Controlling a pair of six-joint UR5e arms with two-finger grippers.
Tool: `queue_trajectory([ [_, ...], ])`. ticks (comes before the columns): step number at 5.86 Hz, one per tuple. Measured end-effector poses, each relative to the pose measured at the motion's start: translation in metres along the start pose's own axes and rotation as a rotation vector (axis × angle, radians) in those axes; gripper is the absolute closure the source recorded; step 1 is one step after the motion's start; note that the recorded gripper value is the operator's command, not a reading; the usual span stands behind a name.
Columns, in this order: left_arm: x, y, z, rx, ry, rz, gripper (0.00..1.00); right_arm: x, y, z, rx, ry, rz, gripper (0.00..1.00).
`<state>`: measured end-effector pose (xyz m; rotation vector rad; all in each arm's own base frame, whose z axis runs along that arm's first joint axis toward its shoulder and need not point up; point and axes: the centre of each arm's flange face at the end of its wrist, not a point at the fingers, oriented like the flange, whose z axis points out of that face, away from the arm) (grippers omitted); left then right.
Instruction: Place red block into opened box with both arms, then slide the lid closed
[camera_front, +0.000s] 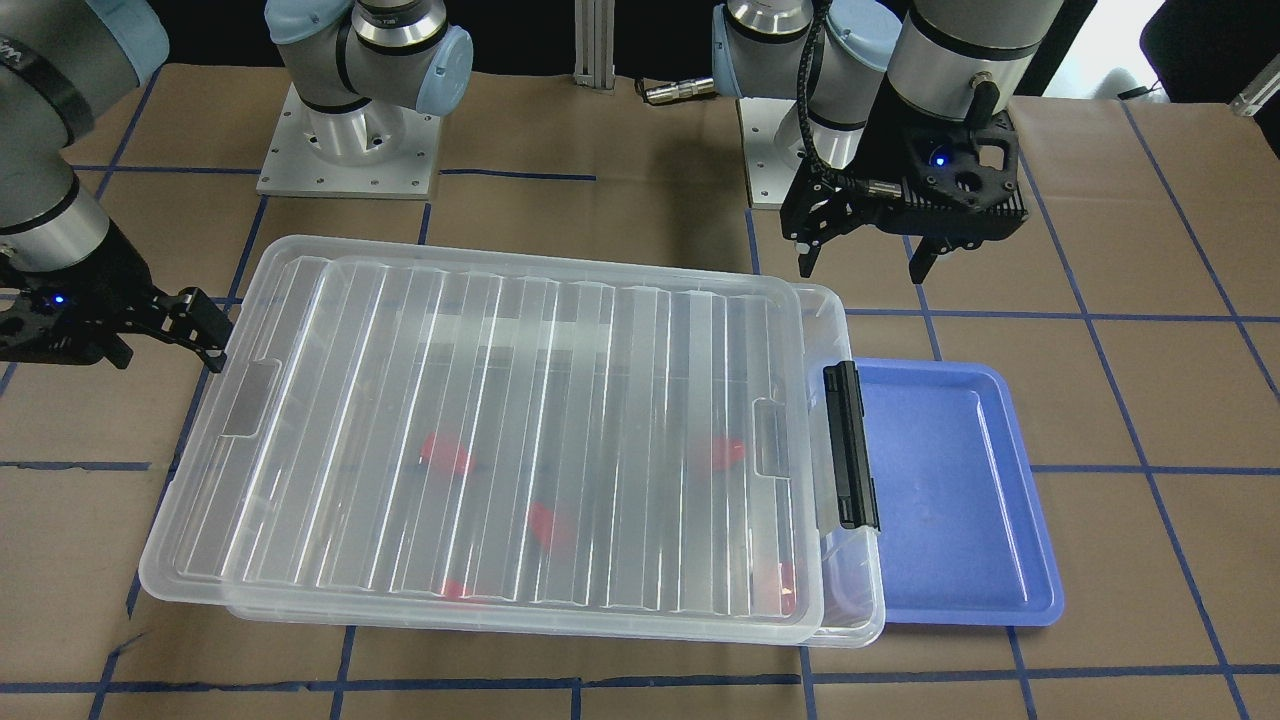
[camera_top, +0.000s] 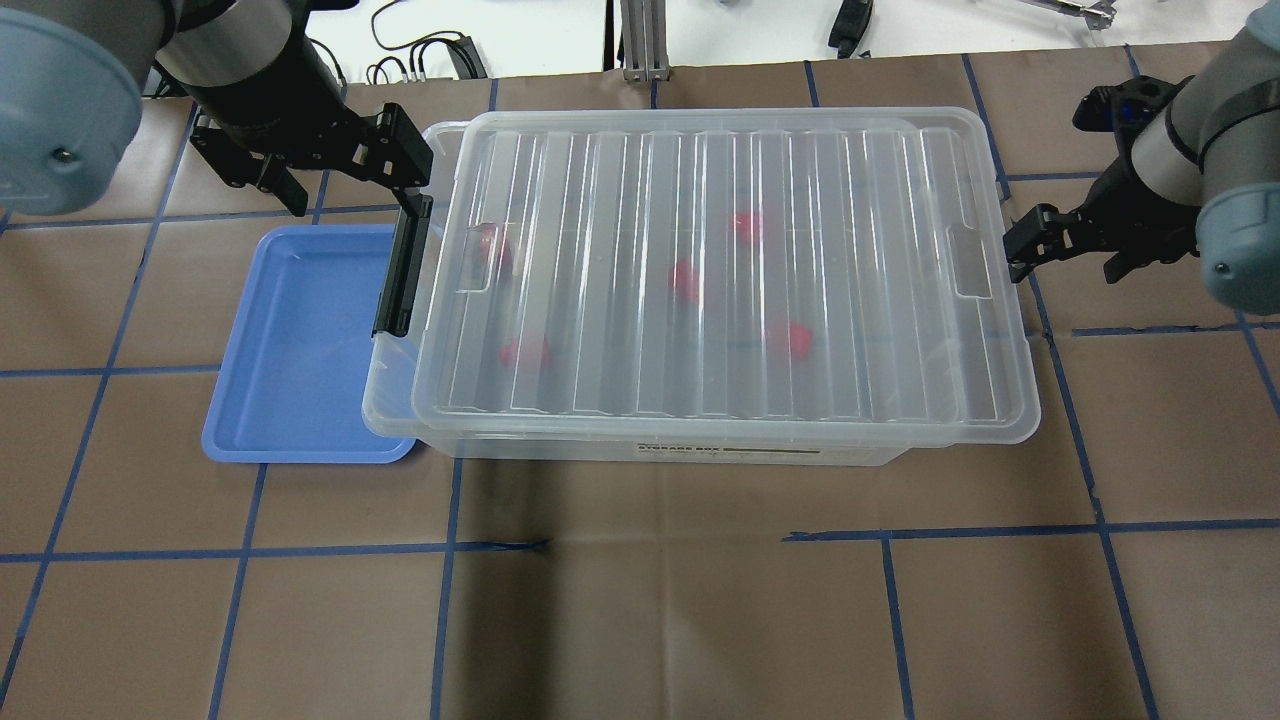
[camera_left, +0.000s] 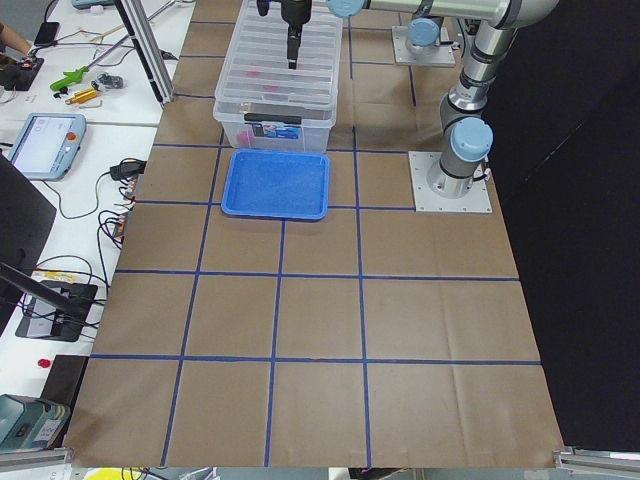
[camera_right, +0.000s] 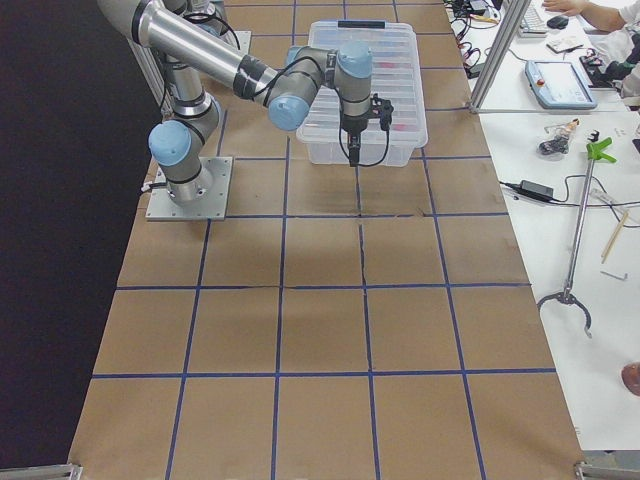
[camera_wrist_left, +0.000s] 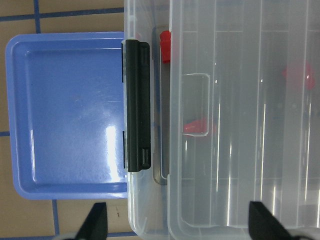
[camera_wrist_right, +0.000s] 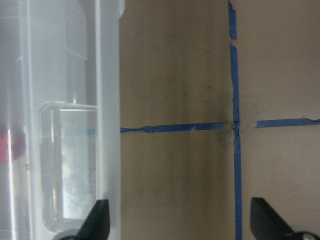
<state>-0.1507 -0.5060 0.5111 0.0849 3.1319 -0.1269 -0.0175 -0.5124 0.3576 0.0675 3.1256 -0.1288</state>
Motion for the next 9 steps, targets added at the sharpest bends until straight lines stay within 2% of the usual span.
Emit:
queue_trajectory([
  [2,0.0,0.0,0.0,0.001,0.0,0.0,0.02,-0.017,-0.001,-0.016,0.025,0.005,-0.004,0.0],
  [3,0.0,0.0,-0.001,0.001,0.0,0.0,0.02,-0.037,-0.003,-0.036,0.032,0.006,0.02,0.0],
  [4,0.0,0.0,-0.001,0.001,0.0,0.0,0.02,-0.066,-0.008,-0.06,0.016,0.001,0.069,0.0],
  [6,0.0,0.0,-0.001,0.001,-0.001,0.0,0.02,-0.129,-0.011,-0.107,-0.064,-0.002,0.162,0.0],
  [8,0.0,0.001,-0.002,0.005,-0.003,-0.001,0.02,-0.154,-0.002,-0.126,-0.148,0.01,0.178,0.0],
  [9,0.0,0.002,-0.003,0.005,-0.004,-0.002,0.02,-0.156,-0.001,-0.129,-0.163,0.013,0.178,0.0],
])
